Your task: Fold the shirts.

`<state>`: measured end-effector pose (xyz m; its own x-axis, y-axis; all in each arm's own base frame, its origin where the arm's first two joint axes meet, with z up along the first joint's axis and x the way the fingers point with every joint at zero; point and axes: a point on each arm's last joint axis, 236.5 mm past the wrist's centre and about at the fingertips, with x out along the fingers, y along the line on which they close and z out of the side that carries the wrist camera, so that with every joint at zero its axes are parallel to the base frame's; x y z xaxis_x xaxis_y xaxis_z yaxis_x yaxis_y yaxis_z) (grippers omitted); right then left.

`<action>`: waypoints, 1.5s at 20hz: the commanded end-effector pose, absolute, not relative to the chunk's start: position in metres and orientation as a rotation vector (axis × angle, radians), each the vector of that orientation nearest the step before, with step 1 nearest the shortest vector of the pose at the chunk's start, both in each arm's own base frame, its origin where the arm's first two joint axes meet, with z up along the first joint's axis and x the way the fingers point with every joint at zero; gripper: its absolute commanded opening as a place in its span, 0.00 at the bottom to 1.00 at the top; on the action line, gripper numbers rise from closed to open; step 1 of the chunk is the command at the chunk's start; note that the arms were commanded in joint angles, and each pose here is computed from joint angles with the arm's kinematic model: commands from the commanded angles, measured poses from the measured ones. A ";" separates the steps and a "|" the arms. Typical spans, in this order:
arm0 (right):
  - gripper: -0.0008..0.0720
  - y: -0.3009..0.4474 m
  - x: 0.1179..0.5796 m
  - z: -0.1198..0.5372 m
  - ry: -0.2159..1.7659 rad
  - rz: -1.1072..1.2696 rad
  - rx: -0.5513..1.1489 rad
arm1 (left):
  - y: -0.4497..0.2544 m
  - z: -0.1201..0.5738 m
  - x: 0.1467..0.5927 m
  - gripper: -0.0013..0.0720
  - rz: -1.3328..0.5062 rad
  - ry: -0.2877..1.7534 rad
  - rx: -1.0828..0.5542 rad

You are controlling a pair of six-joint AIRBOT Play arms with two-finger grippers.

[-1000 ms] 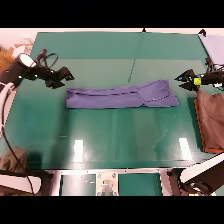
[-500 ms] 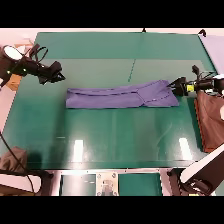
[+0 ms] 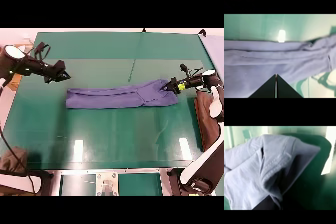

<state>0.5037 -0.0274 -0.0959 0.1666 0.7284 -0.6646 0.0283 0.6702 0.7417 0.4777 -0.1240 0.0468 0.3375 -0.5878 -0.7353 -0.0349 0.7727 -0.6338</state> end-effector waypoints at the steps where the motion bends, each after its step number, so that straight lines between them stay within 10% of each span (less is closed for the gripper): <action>1: 0.03 -0.019 0.506 -0.075 1.317 0.596 0.703 | -0.165 0.047 0.476 0.05 -0.475 1.162 -0.539; 17: 0.03 0.054 0.433 0.149 1.202 0.741 0.415 | -0.472 -0.067 0.442 0.05 -0.719 1.115 -0.598; 26: 0.03 0.077 0.424 0.160 1.215 0.764 0.400 | -0.471 -0.055 0.432 0.05 -0.808 1.217 -0.585; 30: 0.03 0.103 0.420 0.162 1.237 0.806 0.406 | -0.374 -0.023 0.431 0.05 -0.854 1.433 -0.341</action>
<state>0.4234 0.0859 0.1598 0.1325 0.7200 -0.6812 -0.3157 0.6821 0.6596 0.4483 -0.4390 -0.0317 0.0908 -0.7942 -0.6008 0.2703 0.6003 -0.7527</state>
